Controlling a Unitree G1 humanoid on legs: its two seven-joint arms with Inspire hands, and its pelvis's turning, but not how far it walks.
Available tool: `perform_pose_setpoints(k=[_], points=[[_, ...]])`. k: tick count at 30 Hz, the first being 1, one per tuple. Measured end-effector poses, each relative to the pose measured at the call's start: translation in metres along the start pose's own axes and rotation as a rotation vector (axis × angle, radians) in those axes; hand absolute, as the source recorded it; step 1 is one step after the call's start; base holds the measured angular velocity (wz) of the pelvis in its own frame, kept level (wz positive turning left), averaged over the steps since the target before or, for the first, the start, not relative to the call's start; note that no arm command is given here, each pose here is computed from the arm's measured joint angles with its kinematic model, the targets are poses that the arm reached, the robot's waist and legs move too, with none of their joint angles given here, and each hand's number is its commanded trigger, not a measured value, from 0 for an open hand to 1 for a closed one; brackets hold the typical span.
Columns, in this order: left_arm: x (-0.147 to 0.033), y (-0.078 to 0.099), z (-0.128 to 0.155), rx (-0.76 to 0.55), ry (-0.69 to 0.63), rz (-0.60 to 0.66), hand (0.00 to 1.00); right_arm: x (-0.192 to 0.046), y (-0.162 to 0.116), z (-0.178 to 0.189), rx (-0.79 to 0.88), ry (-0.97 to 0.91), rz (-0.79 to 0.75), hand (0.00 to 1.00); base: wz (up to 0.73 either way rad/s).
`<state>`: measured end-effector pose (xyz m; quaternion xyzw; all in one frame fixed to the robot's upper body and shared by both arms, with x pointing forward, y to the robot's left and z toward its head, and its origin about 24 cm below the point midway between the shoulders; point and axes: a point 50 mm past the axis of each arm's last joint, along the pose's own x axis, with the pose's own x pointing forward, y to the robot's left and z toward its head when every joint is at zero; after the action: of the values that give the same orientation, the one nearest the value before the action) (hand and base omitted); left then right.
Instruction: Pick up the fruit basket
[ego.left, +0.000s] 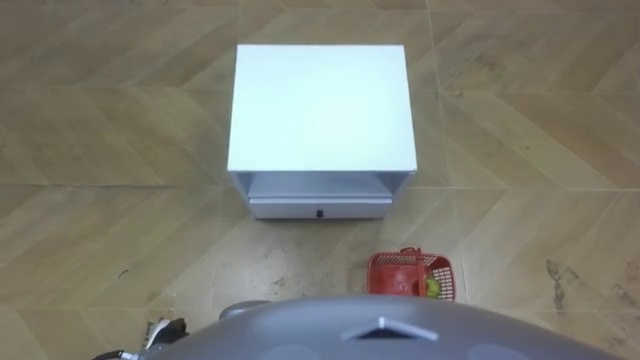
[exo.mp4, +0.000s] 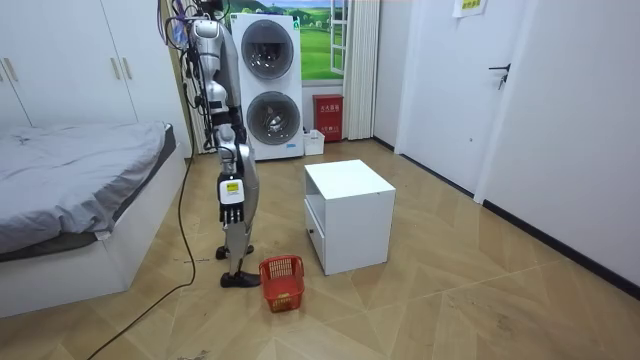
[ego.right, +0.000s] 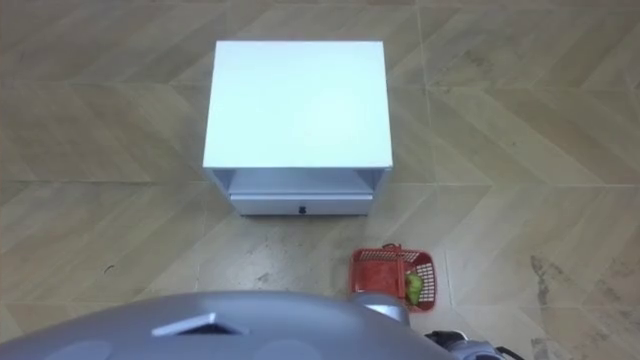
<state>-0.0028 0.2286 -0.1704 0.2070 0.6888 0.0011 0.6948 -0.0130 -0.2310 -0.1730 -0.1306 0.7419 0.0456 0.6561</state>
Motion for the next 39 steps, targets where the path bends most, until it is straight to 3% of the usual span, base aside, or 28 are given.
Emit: perform_pose_setpoints(k=[33, 39], points=[[-0.0004, -0.001, -0.0069, -0.008, 0.019, -0.003, 0.0, 0.0001, 0.0, -0.0014, 0.004, -0.004, -0.014, 0.0, 0.0], [0.0001, 0.0, 0.0031, 0.001, -0.007, -0.007, 0.0, -0.0002, -0.0021, 0.0018, 0.019, -0.013, -0.041, 0.0, 0.0]])
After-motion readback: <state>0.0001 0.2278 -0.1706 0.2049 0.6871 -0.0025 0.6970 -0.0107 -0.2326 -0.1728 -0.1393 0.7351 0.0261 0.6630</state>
